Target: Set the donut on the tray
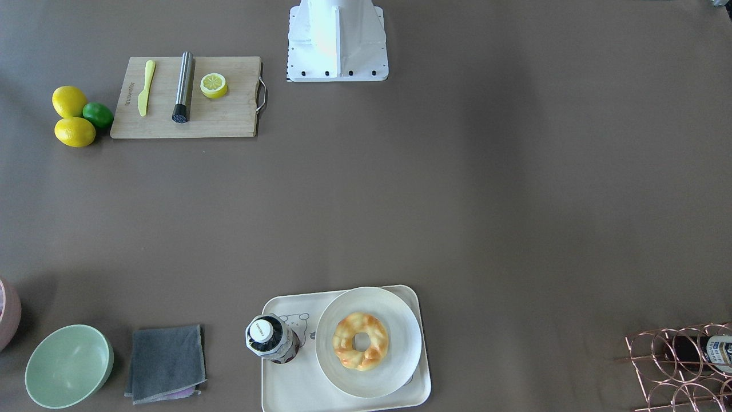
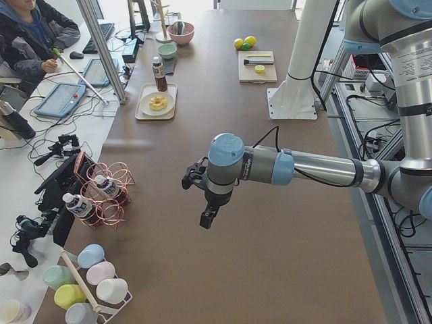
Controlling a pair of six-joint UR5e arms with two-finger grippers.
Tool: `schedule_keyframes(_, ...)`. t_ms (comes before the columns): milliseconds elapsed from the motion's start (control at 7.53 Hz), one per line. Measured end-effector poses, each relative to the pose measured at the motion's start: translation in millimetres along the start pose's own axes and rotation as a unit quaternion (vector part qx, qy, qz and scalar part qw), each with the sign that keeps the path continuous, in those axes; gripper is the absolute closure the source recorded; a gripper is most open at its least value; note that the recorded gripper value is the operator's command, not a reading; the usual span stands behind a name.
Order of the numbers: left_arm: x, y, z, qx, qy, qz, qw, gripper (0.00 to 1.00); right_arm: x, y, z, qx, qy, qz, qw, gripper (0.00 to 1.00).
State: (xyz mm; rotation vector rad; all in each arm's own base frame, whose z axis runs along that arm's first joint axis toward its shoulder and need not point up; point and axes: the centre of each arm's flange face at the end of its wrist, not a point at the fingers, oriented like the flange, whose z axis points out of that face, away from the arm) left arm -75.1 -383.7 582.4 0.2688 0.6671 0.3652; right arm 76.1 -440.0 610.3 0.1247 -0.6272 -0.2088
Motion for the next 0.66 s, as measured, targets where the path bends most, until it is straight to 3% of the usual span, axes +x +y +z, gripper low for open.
schedule_keyframes(664, 0.8, 0.0, -1.8, 0.002, 0.000, 0.000, 1.0000, 0.03, -1.1, 0.9, -2.0, 0.003, -0.005, 0.001, 1.0000, 0.00)
